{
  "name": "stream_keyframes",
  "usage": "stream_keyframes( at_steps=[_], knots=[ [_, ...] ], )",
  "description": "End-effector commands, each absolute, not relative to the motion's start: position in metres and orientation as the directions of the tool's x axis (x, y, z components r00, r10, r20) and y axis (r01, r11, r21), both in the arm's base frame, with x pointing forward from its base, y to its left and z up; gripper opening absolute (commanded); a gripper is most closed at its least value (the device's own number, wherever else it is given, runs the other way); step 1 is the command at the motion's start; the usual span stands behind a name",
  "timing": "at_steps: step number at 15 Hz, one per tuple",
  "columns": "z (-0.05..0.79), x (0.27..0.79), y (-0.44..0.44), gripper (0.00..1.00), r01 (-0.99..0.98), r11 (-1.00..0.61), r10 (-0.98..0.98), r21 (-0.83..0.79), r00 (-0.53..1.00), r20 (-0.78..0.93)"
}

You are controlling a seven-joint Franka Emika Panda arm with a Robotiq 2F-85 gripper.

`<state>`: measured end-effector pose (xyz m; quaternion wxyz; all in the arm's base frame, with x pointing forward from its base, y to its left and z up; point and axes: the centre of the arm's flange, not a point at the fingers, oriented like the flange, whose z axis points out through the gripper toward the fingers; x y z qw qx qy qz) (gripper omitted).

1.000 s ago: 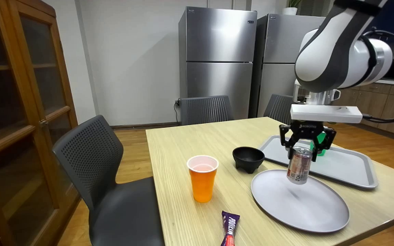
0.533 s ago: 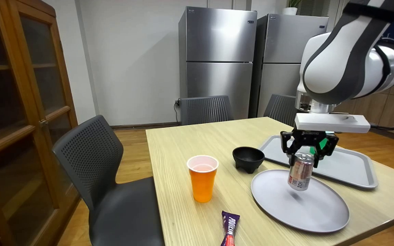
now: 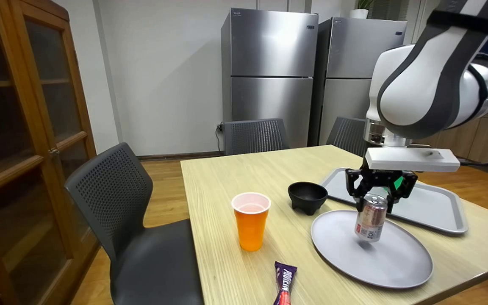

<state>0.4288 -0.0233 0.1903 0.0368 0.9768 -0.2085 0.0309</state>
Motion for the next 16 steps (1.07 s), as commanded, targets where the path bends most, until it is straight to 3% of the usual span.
stream_keyframes(
  at_steps=[1,10,11,14,16],
  knots=[
    [0.188,0.428,-0.018,0.39,-0.410,-0.910,-0.403,0.060,0.910,0.097],
    [0.179,0.427,-0.018,0.39,-0.404,-0.913,-0.397,0.065,0.913,0.097],
    [0.182,0.427,-0.018,0.89,-0.401,-0.914,-0.394,0.063,0.914,0.093],
    [0.201,0.426,-0.021,0.99,-0.393,-0.918,-0.389,0.057,0.919,0.069],
    [0.214,0.427,-0.025,1.00,-0.393,-0.917,-0.391,0.059,0.919,0.055]
  ],
)
